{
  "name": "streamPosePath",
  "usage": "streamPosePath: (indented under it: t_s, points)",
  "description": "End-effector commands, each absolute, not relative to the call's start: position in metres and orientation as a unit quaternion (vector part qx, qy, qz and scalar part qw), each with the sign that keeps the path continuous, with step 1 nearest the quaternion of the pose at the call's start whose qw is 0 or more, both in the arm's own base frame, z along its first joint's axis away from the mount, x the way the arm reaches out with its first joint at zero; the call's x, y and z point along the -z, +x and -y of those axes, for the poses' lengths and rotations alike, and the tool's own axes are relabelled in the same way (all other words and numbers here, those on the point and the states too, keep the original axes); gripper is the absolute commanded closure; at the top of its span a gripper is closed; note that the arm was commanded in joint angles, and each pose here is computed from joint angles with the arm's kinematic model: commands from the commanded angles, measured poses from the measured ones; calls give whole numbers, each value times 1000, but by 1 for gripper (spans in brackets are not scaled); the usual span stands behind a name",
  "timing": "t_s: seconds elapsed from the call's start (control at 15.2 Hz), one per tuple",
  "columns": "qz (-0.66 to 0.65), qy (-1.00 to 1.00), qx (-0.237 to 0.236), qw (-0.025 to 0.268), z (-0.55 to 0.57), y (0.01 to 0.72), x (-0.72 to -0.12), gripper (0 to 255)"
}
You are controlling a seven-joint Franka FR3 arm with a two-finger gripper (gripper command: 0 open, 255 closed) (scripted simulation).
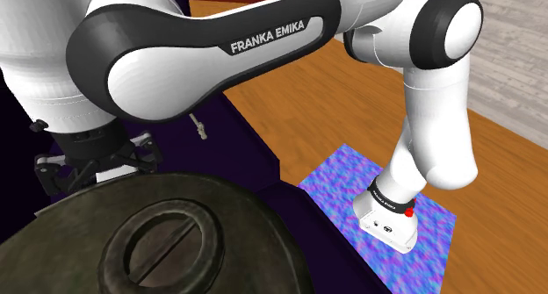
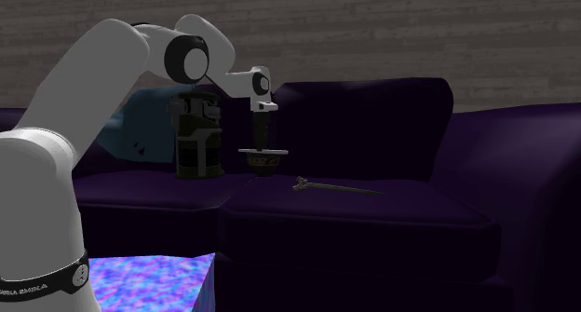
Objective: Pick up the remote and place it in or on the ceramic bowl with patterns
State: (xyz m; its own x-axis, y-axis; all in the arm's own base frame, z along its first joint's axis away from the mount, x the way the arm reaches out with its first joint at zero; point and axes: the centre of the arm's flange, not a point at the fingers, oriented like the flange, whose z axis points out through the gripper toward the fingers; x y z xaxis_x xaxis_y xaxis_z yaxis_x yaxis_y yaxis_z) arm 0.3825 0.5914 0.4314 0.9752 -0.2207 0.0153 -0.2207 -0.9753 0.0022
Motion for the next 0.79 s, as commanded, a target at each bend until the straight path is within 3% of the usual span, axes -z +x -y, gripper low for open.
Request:
streamPosePath:
  t_s: [0.0, 0.2, 0.73]
  points:
    - [111, 994, -7, 2, -591, 382, -445, 0]
    - [111, 994, -7, 2, -592, 382, -481, 0]
    - [111, 994, -7, 2, -592, 382, -481, 0]
